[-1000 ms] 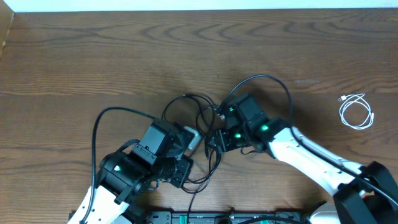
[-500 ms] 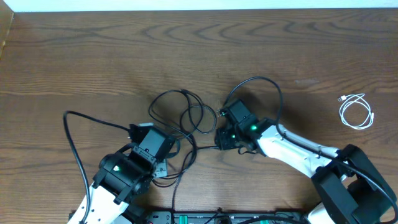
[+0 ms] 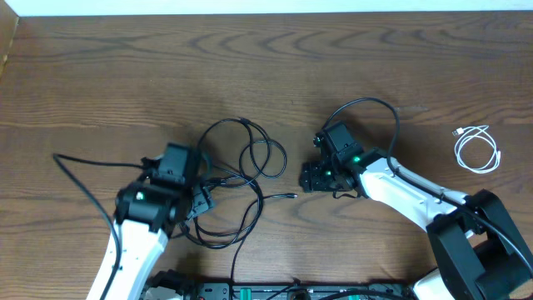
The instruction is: Untangle cables
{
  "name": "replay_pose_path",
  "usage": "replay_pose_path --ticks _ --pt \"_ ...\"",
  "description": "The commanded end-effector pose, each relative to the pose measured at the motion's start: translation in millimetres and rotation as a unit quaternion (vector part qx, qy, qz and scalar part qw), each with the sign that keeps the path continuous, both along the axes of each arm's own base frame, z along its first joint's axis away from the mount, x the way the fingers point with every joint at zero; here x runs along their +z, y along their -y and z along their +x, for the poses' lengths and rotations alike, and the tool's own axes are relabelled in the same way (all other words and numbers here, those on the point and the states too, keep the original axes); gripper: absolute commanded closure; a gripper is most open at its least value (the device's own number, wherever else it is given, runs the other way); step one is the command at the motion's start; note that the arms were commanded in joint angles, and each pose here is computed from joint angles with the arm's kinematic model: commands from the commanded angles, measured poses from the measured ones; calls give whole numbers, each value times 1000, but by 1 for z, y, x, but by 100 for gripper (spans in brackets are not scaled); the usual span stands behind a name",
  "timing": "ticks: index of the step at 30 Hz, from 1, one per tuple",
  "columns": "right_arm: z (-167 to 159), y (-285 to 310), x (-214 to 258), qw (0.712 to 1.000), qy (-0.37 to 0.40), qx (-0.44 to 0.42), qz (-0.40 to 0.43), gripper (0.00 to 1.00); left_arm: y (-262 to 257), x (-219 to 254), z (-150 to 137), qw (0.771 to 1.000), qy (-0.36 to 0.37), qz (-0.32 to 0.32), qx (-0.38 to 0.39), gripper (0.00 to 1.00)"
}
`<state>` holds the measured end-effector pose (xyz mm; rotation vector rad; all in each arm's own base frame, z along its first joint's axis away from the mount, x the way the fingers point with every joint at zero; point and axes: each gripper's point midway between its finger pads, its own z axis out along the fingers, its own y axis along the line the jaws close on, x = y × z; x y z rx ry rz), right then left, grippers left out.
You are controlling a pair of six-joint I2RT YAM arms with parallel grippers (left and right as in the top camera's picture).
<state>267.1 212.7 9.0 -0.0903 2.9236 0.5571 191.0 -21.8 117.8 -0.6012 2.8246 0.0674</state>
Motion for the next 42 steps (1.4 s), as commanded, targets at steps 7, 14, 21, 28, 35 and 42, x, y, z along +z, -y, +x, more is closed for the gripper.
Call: replay_pose_path --ticks 7,14,21,28,35,42 --pt "-5 5 -4 1000 -9 3 -10 1 79 -14 -12 967 -95 -186 -144 20" --pt "-5 5 -4 1000 -9 3 -10 1 86 -37 -22 960 -157 -160 -168 23" --pt "-5 5 -4 1000 -9 3 -10 1 102 -44 -28 951 -170 -152 -210 25" --pt "-6 5 -4 1000 -9 4 -10 1 110 -45 -37 946 -180 -147 -228 25" --pt "-6 4 -4 1000 -9 4 -10 1 107 -50 -45 948 -195 -139 -209 25" --pt "-6 4 -4 1000 -9 4 -10 1 100 -58 -53 951 -210 -127 -187 25"
